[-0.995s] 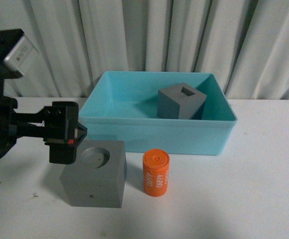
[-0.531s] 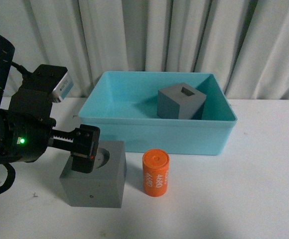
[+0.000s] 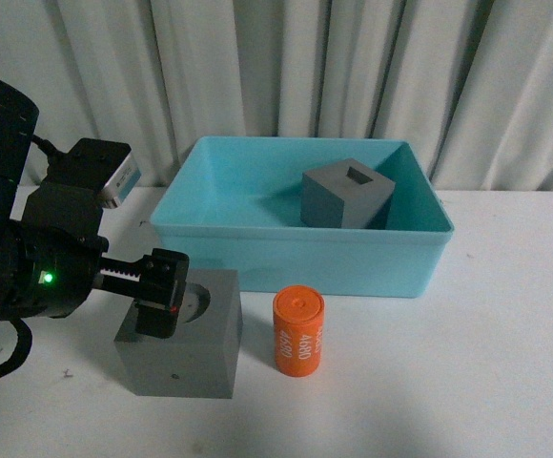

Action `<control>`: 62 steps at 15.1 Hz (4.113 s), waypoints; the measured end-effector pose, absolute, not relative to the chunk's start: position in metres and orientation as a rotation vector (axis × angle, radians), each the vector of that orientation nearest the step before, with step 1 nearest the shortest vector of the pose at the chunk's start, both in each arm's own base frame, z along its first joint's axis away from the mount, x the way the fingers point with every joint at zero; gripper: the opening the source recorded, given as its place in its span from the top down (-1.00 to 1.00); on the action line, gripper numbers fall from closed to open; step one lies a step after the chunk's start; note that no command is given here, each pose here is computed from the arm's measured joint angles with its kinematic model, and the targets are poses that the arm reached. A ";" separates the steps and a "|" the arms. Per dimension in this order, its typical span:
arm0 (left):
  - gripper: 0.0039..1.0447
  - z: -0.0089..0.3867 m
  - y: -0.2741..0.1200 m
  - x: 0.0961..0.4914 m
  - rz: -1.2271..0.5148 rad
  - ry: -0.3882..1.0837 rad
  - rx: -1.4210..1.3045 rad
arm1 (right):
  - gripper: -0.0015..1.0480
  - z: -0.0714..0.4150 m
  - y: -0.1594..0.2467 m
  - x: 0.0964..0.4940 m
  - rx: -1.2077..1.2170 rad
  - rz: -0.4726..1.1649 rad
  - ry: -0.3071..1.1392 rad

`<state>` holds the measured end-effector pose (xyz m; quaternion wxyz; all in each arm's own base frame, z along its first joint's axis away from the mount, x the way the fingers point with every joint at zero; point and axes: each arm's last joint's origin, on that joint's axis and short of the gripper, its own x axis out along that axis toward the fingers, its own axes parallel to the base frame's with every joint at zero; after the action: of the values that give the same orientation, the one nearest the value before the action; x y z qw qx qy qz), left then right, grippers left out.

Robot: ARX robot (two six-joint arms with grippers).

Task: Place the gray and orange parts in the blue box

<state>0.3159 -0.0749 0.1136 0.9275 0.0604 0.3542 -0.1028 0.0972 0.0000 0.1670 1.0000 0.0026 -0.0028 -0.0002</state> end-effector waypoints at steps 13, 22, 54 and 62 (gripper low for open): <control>0.32 0.097 -0.080 0.315 -0.215 0.770 0.138 | -0.87 0.167 0.000 0.097 0.005 0.000 -0.005; 0.61 0.272 -0.067 0.306 -0.274 0.501 -0.077 | -0.87 0.167 0.000 0.097 0.005 0.000 -0.005; -0.88 0.243 -0.047 0.374 -0.267 0.511 -0.117 | -0.87 0.167 0.000 0.097 0.005 0.000 -0.006; 0.01 0.190 0.056 0.139 -0.023 0.017 -0.030 | -0.87 0.167 0.000 0.097 0.005 0.000 -0.006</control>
<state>0.1386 0.0564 0.1904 0.9998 -0.0148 0.0086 -0.0117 0.0972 0.0000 0.1671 1.0000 0.0026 -0.0031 0.0002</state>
